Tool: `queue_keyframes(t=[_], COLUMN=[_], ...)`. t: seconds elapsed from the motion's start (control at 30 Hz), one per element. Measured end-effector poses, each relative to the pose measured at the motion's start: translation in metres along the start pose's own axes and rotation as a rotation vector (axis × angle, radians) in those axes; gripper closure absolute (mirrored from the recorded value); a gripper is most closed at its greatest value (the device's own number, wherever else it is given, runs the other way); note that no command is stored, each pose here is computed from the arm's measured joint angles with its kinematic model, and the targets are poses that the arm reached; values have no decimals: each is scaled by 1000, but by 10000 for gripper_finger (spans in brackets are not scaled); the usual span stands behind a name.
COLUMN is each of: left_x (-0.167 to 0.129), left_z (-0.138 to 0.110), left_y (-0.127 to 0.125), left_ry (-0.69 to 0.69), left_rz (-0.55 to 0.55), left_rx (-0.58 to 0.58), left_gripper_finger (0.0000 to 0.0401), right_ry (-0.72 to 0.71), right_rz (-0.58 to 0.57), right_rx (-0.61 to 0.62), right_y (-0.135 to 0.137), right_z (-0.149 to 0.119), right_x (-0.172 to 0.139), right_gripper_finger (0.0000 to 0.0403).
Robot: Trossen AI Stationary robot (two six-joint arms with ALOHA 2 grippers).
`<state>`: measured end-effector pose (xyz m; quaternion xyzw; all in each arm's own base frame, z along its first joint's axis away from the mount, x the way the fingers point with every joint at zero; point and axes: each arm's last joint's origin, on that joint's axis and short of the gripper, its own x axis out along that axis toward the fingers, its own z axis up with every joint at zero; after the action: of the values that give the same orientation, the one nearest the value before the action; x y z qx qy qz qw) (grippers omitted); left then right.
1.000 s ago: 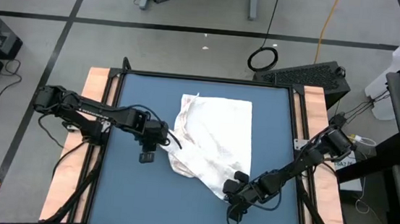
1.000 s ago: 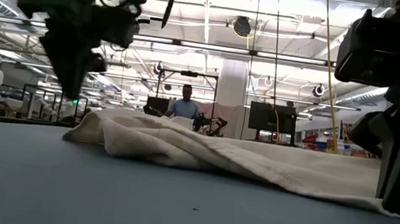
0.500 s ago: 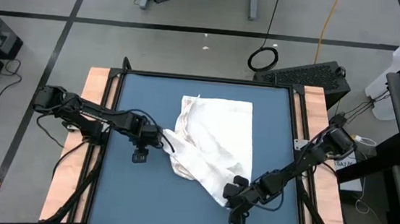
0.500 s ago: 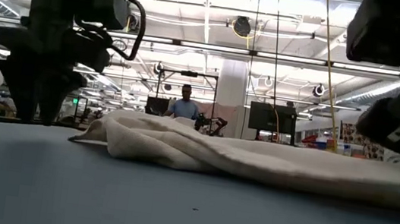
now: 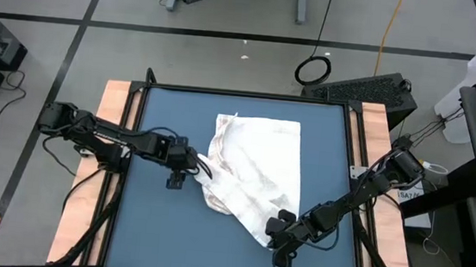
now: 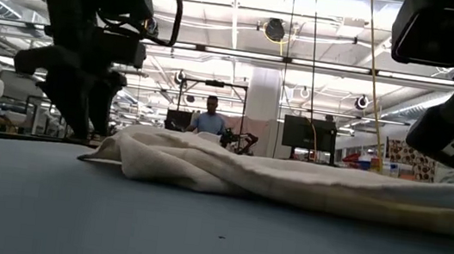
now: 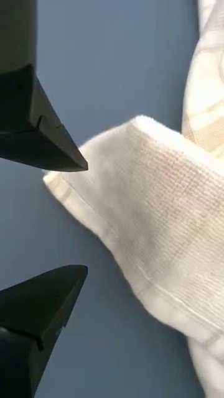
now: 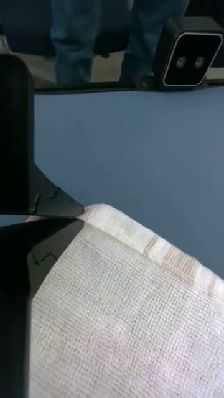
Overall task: Roll towel
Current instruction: Fold the white towel
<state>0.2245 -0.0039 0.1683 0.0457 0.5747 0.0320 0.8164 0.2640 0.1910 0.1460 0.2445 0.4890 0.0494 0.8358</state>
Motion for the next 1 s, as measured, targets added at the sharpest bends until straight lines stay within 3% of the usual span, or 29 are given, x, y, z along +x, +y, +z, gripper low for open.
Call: queue_keyframes(t=[0.17,0.27,0.63,0.8,1.0], left_x=[12,20,33,38,35], left_z=[-13,-21,-23,-23,-20], left_y=[3,11,26,26,26], left_ry=[16,35,-9,3,3], left_rz=[0,1,-90,-117,-123], left_rx=[84,55,-30,-23,-56], left_gripper_finger=[140,157,287,377,390], right_ry=[-2,-3,-6,-5,-5], right_rz=[-1,0,-1,1,1], right_rx=[-11,-11,-28,-25,-4], right_y=[0,0,0,0,0], right_z=[0,0,1,1,1], right_x=[0,0,0,-1,-1], right_gripper_finger=[403,403,403,402,402])
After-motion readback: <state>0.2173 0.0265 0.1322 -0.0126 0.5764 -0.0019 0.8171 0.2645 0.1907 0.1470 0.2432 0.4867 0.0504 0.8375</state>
